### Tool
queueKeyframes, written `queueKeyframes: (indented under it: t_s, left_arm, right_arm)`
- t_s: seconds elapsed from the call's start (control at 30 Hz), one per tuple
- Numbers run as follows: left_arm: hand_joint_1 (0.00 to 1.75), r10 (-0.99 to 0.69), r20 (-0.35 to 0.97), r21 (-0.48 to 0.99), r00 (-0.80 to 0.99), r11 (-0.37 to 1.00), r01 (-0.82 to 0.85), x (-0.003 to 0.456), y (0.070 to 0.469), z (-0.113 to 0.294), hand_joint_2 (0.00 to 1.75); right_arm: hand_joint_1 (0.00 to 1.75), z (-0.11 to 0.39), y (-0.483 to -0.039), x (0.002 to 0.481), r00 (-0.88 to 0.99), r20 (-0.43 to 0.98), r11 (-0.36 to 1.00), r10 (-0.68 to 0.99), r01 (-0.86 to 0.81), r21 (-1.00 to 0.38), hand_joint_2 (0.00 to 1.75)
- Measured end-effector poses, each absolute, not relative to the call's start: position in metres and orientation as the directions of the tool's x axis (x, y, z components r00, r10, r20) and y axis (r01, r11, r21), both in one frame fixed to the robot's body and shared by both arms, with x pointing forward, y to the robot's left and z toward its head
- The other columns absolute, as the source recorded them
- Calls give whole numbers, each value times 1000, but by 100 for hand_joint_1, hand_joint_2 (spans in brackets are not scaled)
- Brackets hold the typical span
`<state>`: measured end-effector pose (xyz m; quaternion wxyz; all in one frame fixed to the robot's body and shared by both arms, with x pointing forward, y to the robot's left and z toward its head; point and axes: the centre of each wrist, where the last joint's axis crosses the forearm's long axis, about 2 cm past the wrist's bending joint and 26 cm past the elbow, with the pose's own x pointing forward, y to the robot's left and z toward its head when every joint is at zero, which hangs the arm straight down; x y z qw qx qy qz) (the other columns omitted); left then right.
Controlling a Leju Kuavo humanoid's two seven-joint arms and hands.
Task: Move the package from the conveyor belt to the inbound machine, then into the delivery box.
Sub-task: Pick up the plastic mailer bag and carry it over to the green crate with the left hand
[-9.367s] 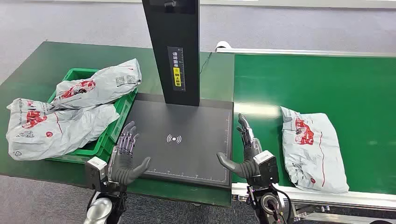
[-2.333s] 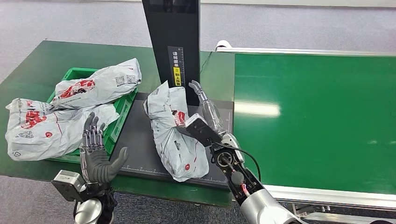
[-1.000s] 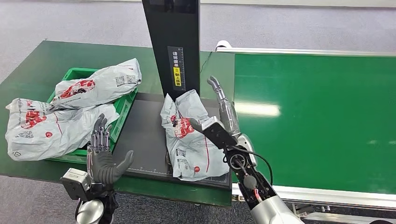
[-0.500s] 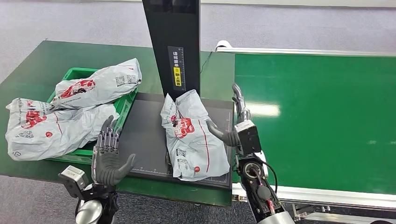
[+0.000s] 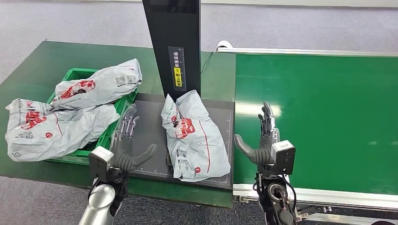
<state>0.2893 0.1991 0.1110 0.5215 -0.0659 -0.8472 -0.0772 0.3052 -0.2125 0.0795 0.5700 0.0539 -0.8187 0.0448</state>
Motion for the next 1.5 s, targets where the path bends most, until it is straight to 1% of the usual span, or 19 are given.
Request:
queueKeyframes:
  t_s: [0.3,0.37,0.43,0.57,0.67,0.73,0.8,0.9,1.17,1.2,1.3,1.33,1.5]
  left_arm:
    - [0,17,901,82,-433,975,209,294,194,110,175]
    - [0,-49,911,144,-409,968,203,298,192,111,175]
    - [0,-187,910,271,-371,944,190,308,189,112,175]
    - [0,-493,818,554,-296,814,176,335,179,112,175]
    - [0,-657,711,702,-249,676,222,348,173,107,175]
    - [0,-746,627,776,-223,573,265,352,170,101,175]
    - [0,-807,550,825,-215,484,291,355,166,98,175]
    - [0,-852,470,867,-231,395,305,361,161,99,175]
    - [0,-888,378,896,-260,282,342,365,152,104,175]
    - [30,-889,376,896,-261,278,346,365,151,104,175]
    - [161,-888,374,894,-267,269,357,365,150,104,175]
    - [175,-886,376,893,-271,268,361,364,150,102,175]
    - [175,-860,413,887,-300,306,344,356,150,95,175]
  right_arm:
    - [0,80,-219,303,-350,936,993,-35,-115,-6,175]
    - [0,80,-220,303,-348,937,993,-34,-118,-8,175]
    - [0,79,-221,302,-346,938,991,-31,-132,-16,175]
    - [0,79,-219,302,-346,938,986,-18,-159,-40,175]
    - [0,79,-217,302,-344,939,985,-10,-165,-50,175]
    - [0,80,-216,303,-340,940,985,-5,-163,-54,175]
    - [0,80,-215,304,-337,941,986,1,-159,-58,175]
    - [0,80,-216,304,-332,943,987,7,-151,-61,175]
    - [0,76,-221,301,-301,953,989,14,-135,-57,175]
    - [0,76,-222,300,-300,954,989,14,-133,-56,175]
    - [0,75,-222,299,-295,955,990,14,-130,-54,175]
    - [0,75,-222,299,-293,956,990,14,-129,-54,175]
    - [0,73,-223,294,-288,957,991,17,-123,-55,175]
